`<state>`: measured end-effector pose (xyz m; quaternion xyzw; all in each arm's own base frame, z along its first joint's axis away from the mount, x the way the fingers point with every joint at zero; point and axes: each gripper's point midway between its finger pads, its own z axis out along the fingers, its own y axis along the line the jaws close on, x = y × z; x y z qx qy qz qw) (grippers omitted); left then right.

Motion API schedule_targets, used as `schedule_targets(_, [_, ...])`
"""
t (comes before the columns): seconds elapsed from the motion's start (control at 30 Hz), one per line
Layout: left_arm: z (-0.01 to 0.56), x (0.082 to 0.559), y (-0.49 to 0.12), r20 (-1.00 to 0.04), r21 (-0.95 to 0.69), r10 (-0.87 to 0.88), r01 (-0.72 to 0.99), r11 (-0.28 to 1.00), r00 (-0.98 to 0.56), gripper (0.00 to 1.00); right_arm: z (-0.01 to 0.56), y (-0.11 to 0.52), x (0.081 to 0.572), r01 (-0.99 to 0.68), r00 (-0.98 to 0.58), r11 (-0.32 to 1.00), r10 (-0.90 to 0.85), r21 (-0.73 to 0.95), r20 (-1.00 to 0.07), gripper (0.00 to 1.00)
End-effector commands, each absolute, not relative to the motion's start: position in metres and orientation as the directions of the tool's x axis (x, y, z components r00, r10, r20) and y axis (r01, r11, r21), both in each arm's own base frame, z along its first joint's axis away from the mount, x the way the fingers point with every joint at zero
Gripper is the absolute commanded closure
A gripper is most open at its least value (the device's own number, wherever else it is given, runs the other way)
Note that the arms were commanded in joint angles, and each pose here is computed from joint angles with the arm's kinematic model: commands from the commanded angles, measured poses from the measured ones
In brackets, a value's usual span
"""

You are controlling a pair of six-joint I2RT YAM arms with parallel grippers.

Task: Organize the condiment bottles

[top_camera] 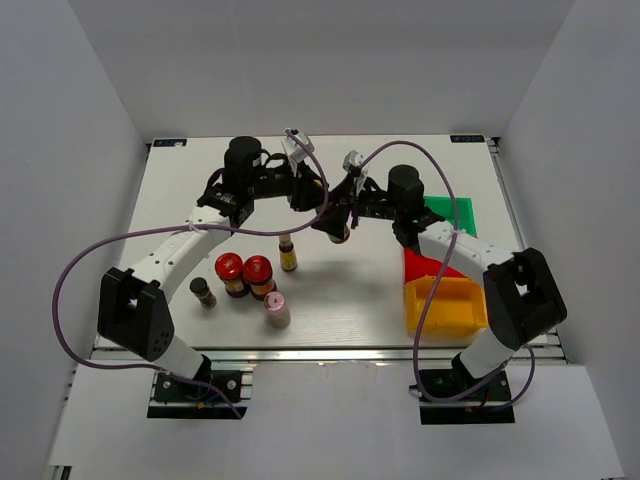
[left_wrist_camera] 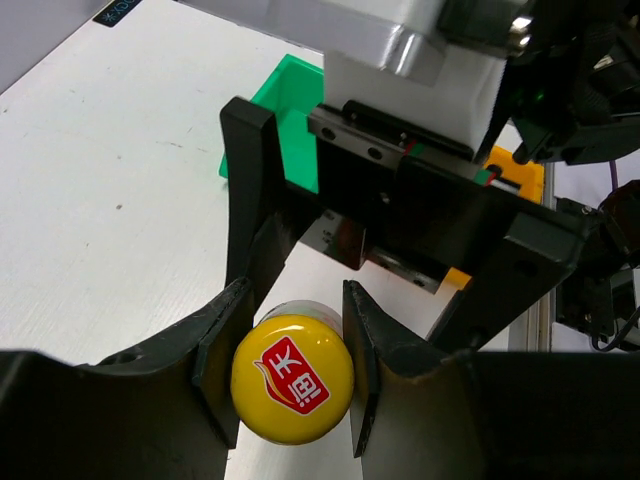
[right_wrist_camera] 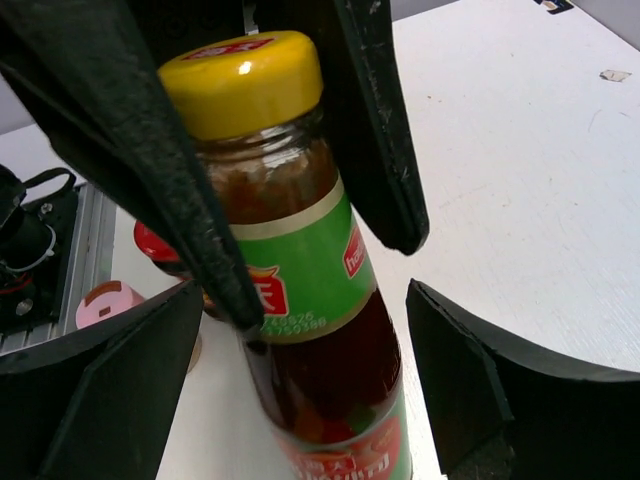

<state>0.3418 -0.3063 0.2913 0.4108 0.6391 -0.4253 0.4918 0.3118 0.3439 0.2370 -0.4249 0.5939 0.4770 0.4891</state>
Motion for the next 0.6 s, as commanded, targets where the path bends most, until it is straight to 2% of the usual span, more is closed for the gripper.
schedule_targets(0.0, [0.346, 0.324, -0.309, -0.999, -0.026, 0.022, 0.972, 0.234, -0.032, 1.00, 0.269, 0.356, 0.318, -0.983, -0.081, 0.161, 0.029, 0.085, -0.996, 0.14])
schedule_targets(0.33, [0.345, 0.320, -0.308, -0.997, -0.047, 0.041, 0.971, 0.235, -0.059, 1.00, 0.270, 0.356, 0.322, -0.977, -0.090, 0.191, 0.016, 0.091, -0.996, 0.32])
schedule_targets(0.4, [0.346, 0.322, -0.308, -0.998, -0.034, 0.043, 0.970, 0.241, -0.046, 1.00, 0.268, 0.354, 0.320, -0.977, -0.088, 0.193, 0.006, 0.087, -0.996, 0.32])
schedule_targets(0.57, [0.338, 0.326, -0.305, -0.995, -0.058, 0.067, 0.959, 0.279, -0.079, 1.00, 0.266, 0.348, 0.316, -0.977, -0.074, 0.202, -0.026, 0.068, -0.997, 0.20])
